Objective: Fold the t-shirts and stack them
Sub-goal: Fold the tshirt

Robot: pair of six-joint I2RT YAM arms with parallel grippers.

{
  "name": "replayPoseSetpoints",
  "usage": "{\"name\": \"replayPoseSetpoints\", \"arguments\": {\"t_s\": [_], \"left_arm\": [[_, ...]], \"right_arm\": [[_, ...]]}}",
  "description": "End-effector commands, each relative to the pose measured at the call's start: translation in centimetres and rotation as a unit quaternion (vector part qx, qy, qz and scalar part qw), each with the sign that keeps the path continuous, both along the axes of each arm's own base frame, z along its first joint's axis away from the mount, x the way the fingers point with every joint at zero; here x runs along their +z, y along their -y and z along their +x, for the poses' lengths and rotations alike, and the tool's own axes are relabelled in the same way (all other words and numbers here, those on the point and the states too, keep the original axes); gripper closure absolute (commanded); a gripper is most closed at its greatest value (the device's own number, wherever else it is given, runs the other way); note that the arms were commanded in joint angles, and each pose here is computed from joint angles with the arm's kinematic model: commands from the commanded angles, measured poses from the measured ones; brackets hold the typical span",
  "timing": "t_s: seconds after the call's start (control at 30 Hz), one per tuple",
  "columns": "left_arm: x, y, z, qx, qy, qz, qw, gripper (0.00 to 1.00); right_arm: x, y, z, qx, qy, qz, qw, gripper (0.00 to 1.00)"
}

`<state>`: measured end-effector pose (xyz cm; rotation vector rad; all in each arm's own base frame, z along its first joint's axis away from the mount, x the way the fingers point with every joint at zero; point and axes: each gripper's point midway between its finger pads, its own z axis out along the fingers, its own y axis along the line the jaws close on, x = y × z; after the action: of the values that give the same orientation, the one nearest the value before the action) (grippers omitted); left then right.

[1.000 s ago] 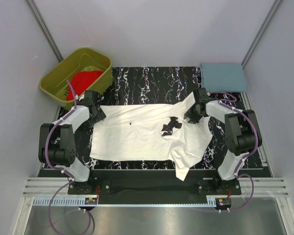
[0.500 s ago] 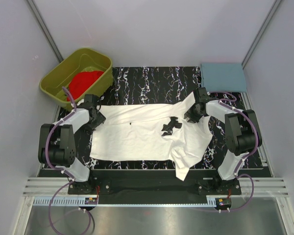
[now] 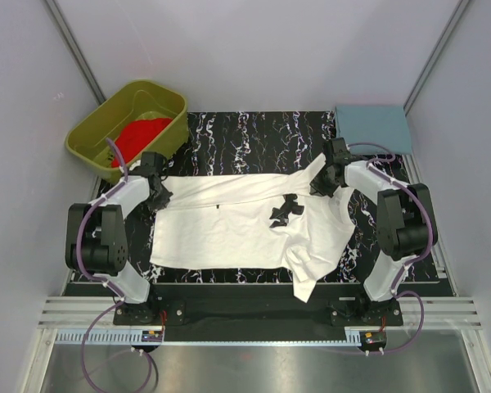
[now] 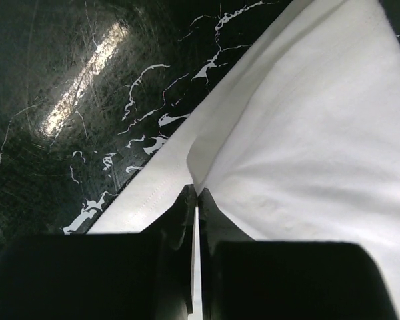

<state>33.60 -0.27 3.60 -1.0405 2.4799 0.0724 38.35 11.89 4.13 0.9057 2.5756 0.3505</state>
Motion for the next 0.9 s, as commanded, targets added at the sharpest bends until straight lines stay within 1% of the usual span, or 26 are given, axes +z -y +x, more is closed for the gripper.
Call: {"name": "replayPoseSetpoints", "arguments": {"t_s": [0.0,0.07,0.2,0.27,0.4,0.5,0.57,0.63,0.87], "left_arm": [[5.2,-1.7,3.5,0.011,0.089,0.045,0.995,1.00],[5.7,-1.8,4.1,0.008,0.098,0.048,0.994,1.00],[6.0,-1.8,4.5,0.005,0.097,0.056,0.994,1.00],[6.5,-1.5,4.7,0.000,0.107,0.058,0.993,1.00],[7.7,-1.1,5.0,-0.005,0.128,0.068,0.989,1.00],[6.8,-1.1,4.6,0.006,0.123,0.063,0.990,1.00],[5.3,-1.1,4.1,0.007,0.108,0.062,0.992,1.00],[4.0,-1.2,3.4,0.009,0.090,0.065,0.994,1.00],[3.6,-2.6,2.2,0.021,0.078,0.101,0.992,1.00]], "right_arm": [[4.0,0.2,0.6,0.019,0.029,-0.016,0.999,1.00],[4.8,0.1,0.3,0.025,0.027,-0.017,0.999,1.00],[5.0,0.7,-0.9,0.028,0.009,-0.029,0.999,1.00],[5.2,0.8,-1.5,0.030,0.004,-0.031,0.999,1.00],[6.1,0.6,-1.7,0.041,0.016,-0.025,0.999,1.00],[5.9,-0.2,-2.4,0.060,0.010,-0.028,0.998,1.00],[5.5,-1.1,-3.5,0.075,0.003,-0.029,0.997,1.00],[4.9,-1.1,-4.7,0.071,-0.002,-0.030,0.997,1.00],[2.9,-0.8,-6.4,0.059,-0.016,-0.031,0.998,1.00]]}}
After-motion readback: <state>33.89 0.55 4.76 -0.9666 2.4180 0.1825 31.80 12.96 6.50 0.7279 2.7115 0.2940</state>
